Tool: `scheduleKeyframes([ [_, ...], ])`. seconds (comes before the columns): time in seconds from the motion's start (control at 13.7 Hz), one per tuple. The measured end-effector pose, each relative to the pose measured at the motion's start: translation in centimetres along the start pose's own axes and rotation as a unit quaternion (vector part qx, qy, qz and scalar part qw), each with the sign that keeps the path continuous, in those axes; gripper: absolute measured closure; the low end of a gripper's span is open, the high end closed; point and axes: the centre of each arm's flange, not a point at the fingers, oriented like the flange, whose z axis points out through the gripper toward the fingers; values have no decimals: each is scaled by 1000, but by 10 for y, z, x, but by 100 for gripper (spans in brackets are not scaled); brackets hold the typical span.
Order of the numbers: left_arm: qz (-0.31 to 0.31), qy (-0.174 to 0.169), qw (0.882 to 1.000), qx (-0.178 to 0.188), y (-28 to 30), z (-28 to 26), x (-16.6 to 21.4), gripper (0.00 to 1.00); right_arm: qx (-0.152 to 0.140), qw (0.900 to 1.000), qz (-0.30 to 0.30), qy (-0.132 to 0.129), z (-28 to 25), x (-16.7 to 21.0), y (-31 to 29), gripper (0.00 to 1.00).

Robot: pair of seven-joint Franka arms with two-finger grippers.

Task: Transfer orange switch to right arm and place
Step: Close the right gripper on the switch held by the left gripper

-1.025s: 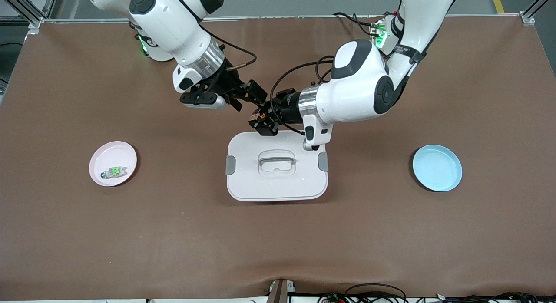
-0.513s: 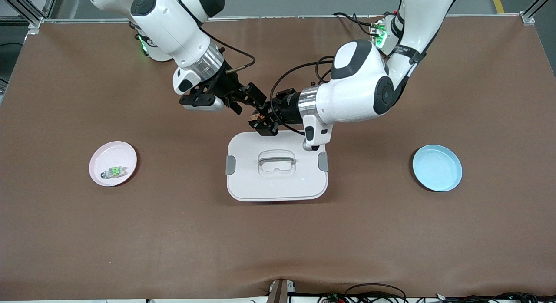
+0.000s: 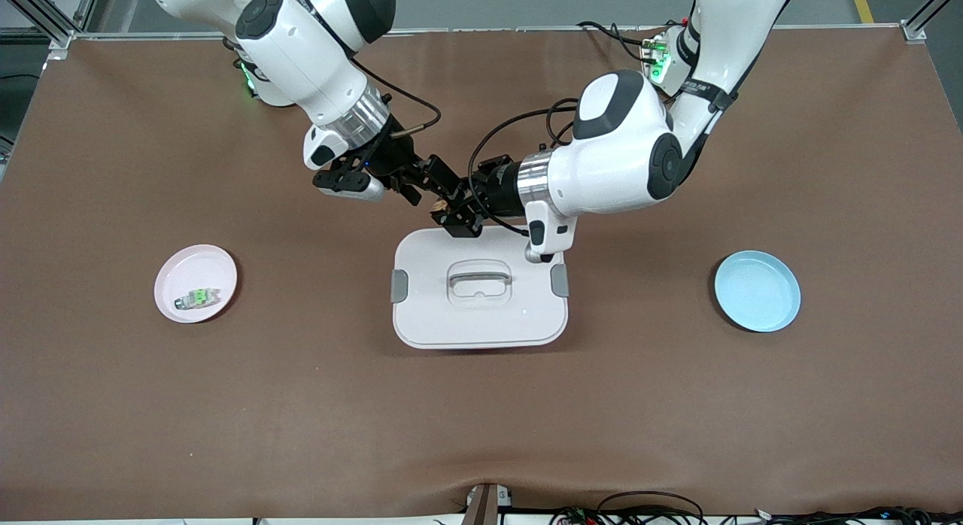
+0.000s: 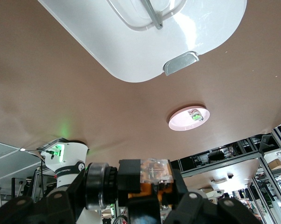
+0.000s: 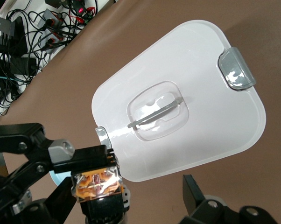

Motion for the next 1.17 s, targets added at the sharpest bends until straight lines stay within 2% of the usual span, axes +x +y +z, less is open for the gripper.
scheduleKeyframes([
  [0.59, 0, 1, 1000, -3, 1, -3, 1, 27, 8, 1000, 11, 2, 17, -16, -6, 0],
  [0.66, 0, 1, 1000, -3, 1, -3, 1, 27, 8, 1000, 11, 2, 17, -15, -6, 8],
  [0.73, 0, 1, 1000, -3, 1, -3, 1, 27, 8, 1000, 11, 2, 17, -15, -6, 8],
  [0.81, 0, 1, 1000, -3, 2, -3, 1, 27, 9, 1000, 11, 3, 17, -15, -6, 15],
  [1.03, -1, 0, 1000, -1, 1, 1, 1, 27, 19, 1000, 9, 6, 11, -17, -13, 51],
  [1.1, -1, -3, 1000, -1, 1, 1, -1, 27, 18, 1000, 9, 5, 11, -17, -13, 59],
  [1.17, -1, -3, 1000, -1, 1, 1, -1, 27, 18, 1000, 8, 5, 11, -16, -13, 59],
])
